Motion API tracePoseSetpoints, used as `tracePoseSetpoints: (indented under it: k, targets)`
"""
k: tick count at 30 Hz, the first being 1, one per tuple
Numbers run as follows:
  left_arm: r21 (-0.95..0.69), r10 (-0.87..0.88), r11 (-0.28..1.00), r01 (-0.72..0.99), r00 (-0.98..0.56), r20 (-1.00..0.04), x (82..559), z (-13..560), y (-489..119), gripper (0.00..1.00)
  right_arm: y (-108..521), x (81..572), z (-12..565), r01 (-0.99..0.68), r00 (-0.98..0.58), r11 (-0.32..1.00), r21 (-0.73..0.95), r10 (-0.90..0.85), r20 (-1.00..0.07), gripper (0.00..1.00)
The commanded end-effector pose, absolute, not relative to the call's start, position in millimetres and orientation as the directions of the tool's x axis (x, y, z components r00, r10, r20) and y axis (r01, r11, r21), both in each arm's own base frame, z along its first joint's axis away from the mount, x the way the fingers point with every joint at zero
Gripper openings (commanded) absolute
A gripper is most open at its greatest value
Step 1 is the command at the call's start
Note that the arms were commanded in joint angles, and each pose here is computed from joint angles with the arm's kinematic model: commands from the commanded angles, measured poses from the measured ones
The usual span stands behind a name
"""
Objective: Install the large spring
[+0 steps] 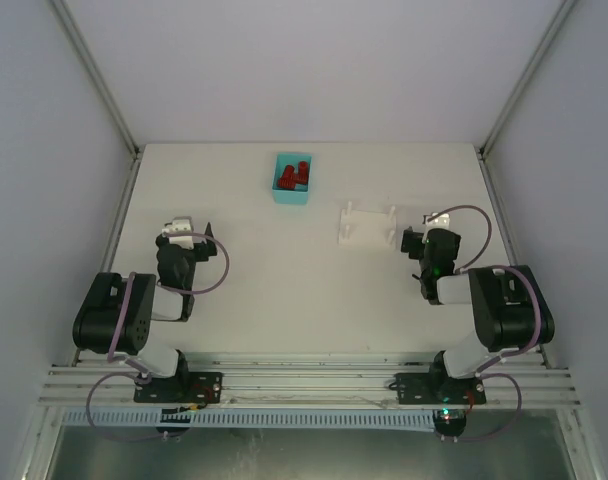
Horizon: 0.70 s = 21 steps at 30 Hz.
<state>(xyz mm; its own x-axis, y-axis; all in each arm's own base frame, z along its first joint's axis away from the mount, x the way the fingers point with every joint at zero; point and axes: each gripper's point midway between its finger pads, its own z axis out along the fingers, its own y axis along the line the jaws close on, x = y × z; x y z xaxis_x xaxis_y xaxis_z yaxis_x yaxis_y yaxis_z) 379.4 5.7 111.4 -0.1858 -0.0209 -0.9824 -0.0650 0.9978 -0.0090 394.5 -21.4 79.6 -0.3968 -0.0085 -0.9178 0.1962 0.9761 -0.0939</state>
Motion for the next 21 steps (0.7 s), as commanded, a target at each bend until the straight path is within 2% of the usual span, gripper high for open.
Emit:
tracePoseSetpoints:
  k: [1, 9, 16, 19, 21]
  targets:
    - [-0.015, -0.023, 0.999, -0.051, -0.159, -0.987, 383, 119, 5, 0.99, -26, 400, 90, 0.222, -0.365, 0.971, -0.086, 0.001, -0.931, 0.99]
    - [-0.015, -0.023, 0.999, -0.052, -0.159, -0.987, 383, 119, 5, 0.99, -26, 399, 98, 0.228, -0.361, 0.97, -0.082, 0.006, -0.933, 0.99]
    - [0.006, 0.006, 1.0, -0.001, -0.172, -0.985, 387, 139, -6, 0.99, -22, 391, 145, 0.206, -0.348, 0.975, -0.085, -0.008, -0.937, 0.99]
    - [-0.015, -0.012, 1.0, 0.016, -0.197, -0.98, 394, 163, -12, 0.99, -20, 388, 183, 0.225, -0.317, 0.974, 0.007, 0.08, -0.945, 0.99]
    - [-0.118, -0.118, 0.993, -0.01, -0.187, -0.975, 398, 188, -12, 0.99, -24, 381, 198, 0.279, -0.358, 0.957, 0.076, 0.178, -0.917, 0.99]
